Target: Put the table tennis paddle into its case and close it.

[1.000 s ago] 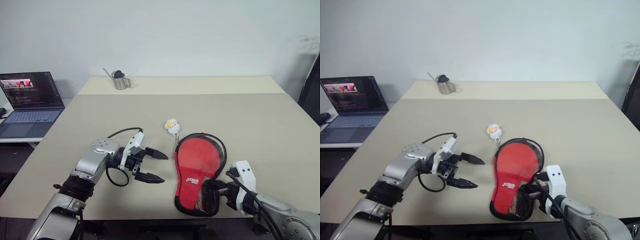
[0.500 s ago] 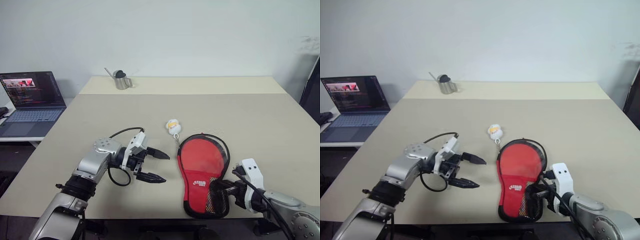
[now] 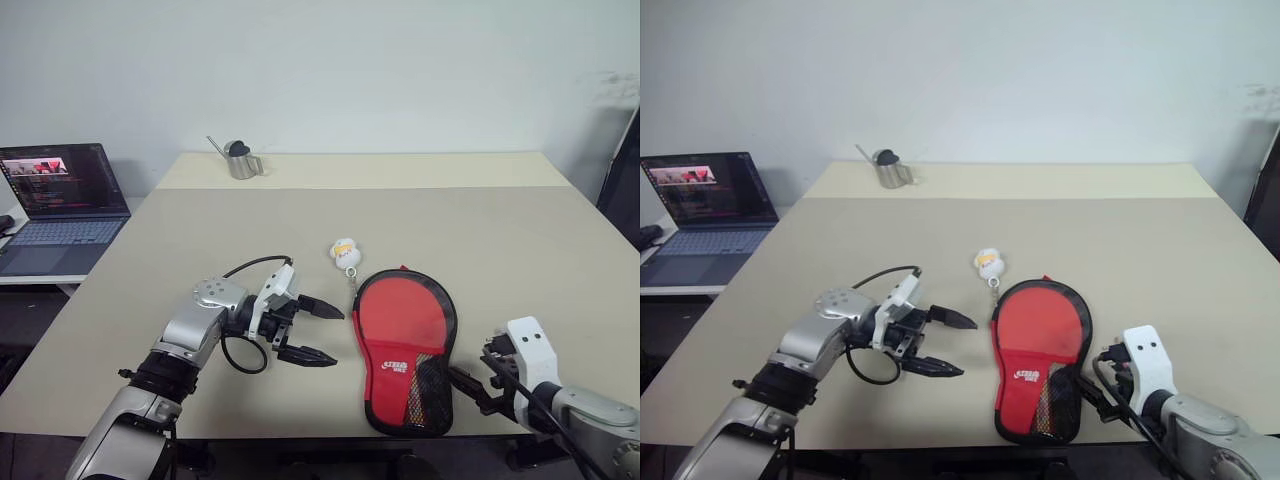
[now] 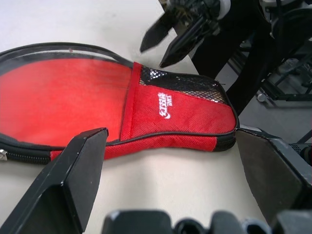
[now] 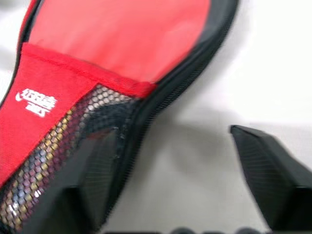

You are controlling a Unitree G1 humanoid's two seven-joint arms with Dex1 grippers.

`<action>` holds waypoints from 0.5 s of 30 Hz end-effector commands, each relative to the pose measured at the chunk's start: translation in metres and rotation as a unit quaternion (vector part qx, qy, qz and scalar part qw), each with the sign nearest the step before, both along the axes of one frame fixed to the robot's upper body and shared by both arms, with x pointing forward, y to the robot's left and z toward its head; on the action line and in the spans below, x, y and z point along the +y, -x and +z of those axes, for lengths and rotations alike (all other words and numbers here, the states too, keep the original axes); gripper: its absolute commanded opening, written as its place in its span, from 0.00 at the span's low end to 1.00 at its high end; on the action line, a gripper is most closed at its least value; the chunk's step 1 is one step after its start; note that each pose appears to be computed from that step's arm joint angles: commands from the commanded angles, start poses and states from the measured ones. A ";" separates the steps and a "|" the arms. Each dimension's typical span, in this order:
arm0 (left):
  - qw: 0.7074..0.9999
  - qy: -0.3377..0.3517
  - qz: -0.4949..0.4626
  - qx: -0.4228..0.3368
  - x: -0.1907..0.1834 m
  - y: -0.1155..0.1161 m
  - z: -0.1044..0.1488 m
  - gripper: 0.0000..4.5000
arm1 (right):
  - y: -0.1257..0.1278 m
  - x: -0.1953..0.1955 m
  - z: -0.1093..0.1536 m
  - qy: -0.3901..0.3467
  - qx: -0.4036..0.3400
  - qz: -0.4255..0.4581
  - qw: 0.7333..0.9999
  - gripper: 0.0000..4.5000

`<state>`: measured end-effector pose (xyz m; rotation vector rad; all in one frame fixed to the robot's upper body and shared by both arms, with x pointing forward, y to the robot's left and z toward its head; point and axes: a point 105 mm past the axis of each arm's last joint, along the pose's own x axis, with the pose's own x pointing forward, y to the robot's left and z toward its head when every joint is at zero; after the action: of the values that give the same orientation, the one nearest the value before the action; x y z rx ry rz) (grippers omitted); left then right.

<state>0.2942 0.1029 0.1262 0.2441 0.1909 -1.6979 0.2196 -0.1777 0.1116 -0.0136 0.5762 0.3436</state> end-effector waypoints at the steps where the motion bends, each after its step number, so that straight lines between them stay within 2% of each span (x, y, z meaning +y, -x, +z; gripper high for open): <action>1: 0.999 0.021 -0.002 -0.025 -0.004 -0.005 0.017 1.00 | -0.006 0.012 0.040 -0.010 -0.090 0.049 0.995 1.00; 4: 0.993 0.065 0.082 -0.060 -0.008 -0.034 0.034 1.00 | -0.005 0.036 0.065 -0.033 -0.141 0.142 0.979 1.00; 6: 0.983 0.096 0.138 -0.079 -0.007 -0.053 0.048 1.00 | -0.003 0.046 0.072 -0.038 -0.154 0.177 0.971 1.00; 9: 0.970 0.113 0.188 -0.104 -0.004 -0.070 0.060 1.00 | -0.014 0.045 0.068 -0.009 -0.145 0.174 0.974 1.00; 15: 0.948 0.110 0.256 -0.157 0.004 -0.091 0.067 1.00 | -0.048 0.054 0.053 0.000 -0.134 0.170 0.976 1.00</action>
<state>0.3795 0.1025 0.1749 0.2284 -0.0912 -1.1830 0.2594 -0.1247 0.1593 -0.1290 0.3537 0.6824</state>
